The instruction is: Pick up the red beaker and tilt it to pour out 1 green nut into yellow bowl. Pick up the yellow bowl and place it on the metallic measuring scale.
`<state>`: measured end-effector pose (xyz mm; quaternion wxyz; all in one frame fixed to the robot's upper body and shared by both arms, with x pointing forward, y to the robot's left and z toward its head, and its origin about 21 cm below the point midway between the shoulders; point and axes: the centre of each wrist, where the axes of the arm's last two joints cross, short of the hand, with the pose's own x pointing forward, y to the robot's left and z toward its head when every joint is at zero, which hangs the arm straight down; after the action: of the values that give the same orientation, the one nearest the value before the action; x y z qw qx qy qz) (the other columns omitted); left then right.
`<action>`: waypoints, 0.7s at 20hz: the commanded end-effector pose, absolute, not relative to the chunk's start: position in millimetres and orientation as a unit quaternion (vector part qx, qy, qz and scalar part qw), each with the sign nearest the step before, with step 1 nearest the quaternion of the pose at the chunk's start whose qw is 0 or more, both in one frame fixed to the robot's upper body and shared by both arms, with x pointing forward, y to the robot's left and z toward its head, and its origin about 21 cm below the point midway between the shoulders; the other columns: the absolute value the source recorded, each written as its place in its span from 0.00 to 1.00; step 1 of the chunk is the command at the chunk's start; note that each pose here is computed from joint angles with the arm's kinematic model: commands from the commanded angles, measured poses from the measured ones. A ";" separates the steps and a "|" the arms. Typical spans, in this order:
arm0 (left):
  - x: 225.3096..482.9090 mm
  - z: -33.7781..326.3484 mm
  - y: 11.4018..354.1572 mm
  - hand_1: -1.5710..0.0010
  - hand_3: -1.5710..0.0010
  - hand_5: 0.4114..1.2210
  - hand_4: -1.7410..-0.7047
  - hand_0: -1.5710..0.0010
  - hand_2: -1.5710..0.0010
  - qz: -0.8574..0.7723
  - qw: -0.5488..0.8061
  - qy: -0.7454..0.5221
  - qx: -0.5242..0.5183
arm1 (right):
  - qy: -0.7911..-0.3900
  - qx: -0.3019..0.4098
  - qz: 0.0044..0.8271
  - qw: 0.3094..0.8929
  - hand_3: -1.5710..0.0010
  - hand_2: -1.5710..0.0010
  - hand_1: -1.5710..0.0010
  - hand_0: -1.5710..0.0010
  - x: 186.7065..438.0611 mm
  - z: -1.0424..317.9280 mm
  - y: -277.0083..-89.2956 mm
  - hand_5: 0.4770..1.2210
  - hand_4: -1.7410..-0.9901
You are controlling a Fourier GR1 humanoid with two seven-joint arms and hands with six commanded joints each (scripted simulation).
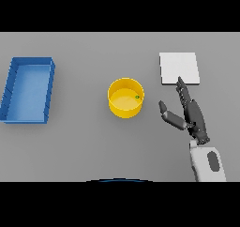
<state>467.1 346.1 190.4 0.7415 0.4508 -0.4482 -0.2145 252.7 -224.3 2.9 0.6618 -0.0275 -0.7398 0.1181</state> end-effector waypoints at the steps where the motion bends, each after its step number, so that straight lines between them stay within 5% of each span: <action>1: 464.1 178.7 349.1 0.00 0.06 1.00 0.00 0.00 0.00 -0.200 0.752 -0.444 0.445 | -0.740 -0.030 0.120 0.661 1.00 1.00 1.00 1.00 252.6 2.6 -221.9 0.28 0.58; 4: 453.9 155.4 357.9 0.00 0.03 1.00 0.00 0.00 0.00 -0.173 0.766 -0.432 0.443 | -0.744 -0.033 0.125 0.656 1.00 1.00 1.00 1.00 251.2 6.9 -226.6 0.31 0.58; 10: 426.4 136.3 358.8 0.00 0.15 1.00 0.00 0.00 0.00 -0.154 0.763 -0.446 0.441 | -0.739 -0.041 0.130 0.660 1.00 1.00 1.00 1.00 246.9 3.6 -225.5 0.33 0.55; 14: 405.0 126.6 350.5 0.00 0.10 0.78 0.10 0.00 0.00 -0.146 0.767 -0.453 0.431 | -0.740 -0.043 0.134 0.658 1.00 1.00 1.00 1.00 249.1 6.6 -223.5 0.34 0.54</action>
<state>404.9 350.7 126.2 0.7666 0.4307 -0.4536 -0.1452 249.1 -223.6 6.6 0.6573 -0.0433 -0.7405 0.1335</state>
